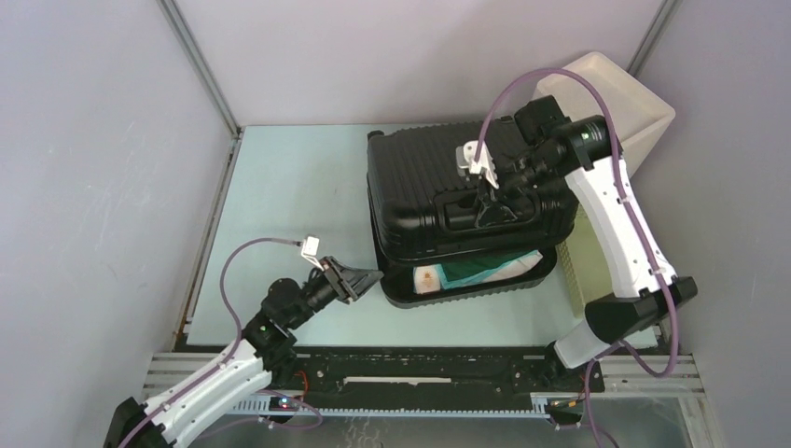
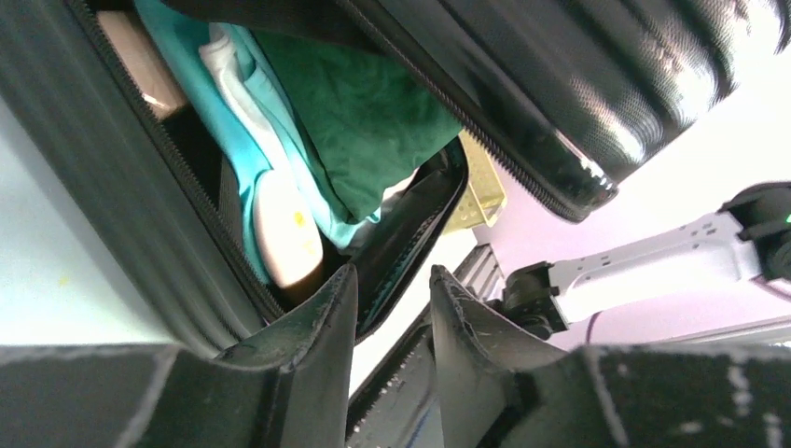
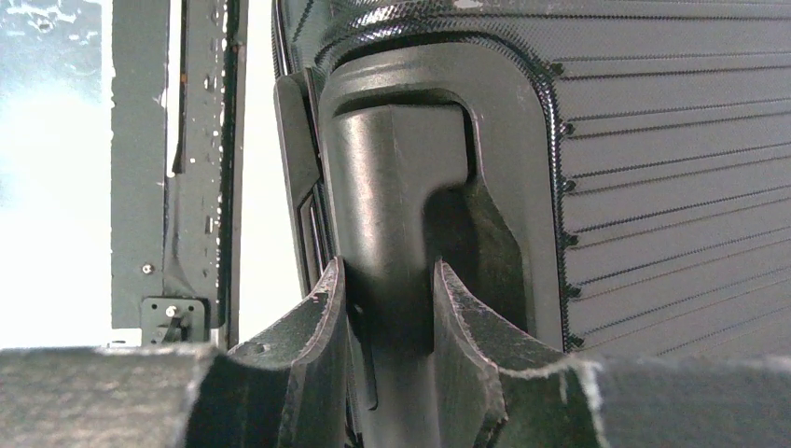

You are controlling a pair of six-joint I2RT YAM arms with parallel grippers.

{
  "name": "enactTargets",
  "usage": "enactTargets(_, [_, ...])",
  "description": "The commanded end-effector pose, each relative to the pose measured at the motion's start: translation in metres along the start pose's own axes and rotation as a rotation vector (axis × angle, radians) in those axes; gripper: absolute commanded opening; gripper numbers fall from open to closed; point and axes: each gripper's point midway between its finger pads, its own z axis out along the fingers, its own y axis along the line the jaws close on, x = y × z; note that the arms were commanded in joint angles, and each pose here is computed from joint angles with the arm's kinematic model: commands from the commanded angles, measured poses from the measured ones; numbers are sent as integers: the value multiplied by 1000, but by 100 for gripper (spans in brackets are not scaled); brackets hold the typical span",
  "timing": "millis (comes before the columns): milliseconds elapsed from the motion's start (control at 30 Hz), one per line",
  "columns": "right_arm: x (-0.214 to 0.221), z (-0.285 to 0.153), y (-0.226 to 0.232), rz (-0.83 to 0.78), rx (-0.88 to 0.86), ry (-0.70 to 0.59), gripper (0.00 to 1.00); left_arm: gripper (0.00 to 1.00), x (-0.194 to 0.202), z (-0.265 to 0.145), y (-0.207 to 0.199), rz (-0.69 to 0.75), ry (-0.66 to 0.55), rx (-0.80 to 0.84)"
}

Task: Open, take out, and arrange the luggage
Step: Open the luggage at the center of the board.

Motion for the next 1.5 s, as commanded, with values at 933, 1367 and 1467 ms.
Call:
enactTargets(933, [-63,-55,-80,98,170,-283,3,80,-175,63,-63,1507,-536,-164])
enactTargets(1367, [-65,-50,-82,124,141,-312,3,43,-183,93,-91,1471,-611,-38])
enactTargets(1467, [-66,-49,-80,142,134,-323,6,19,-186,95,-98,1446,-624,-19])
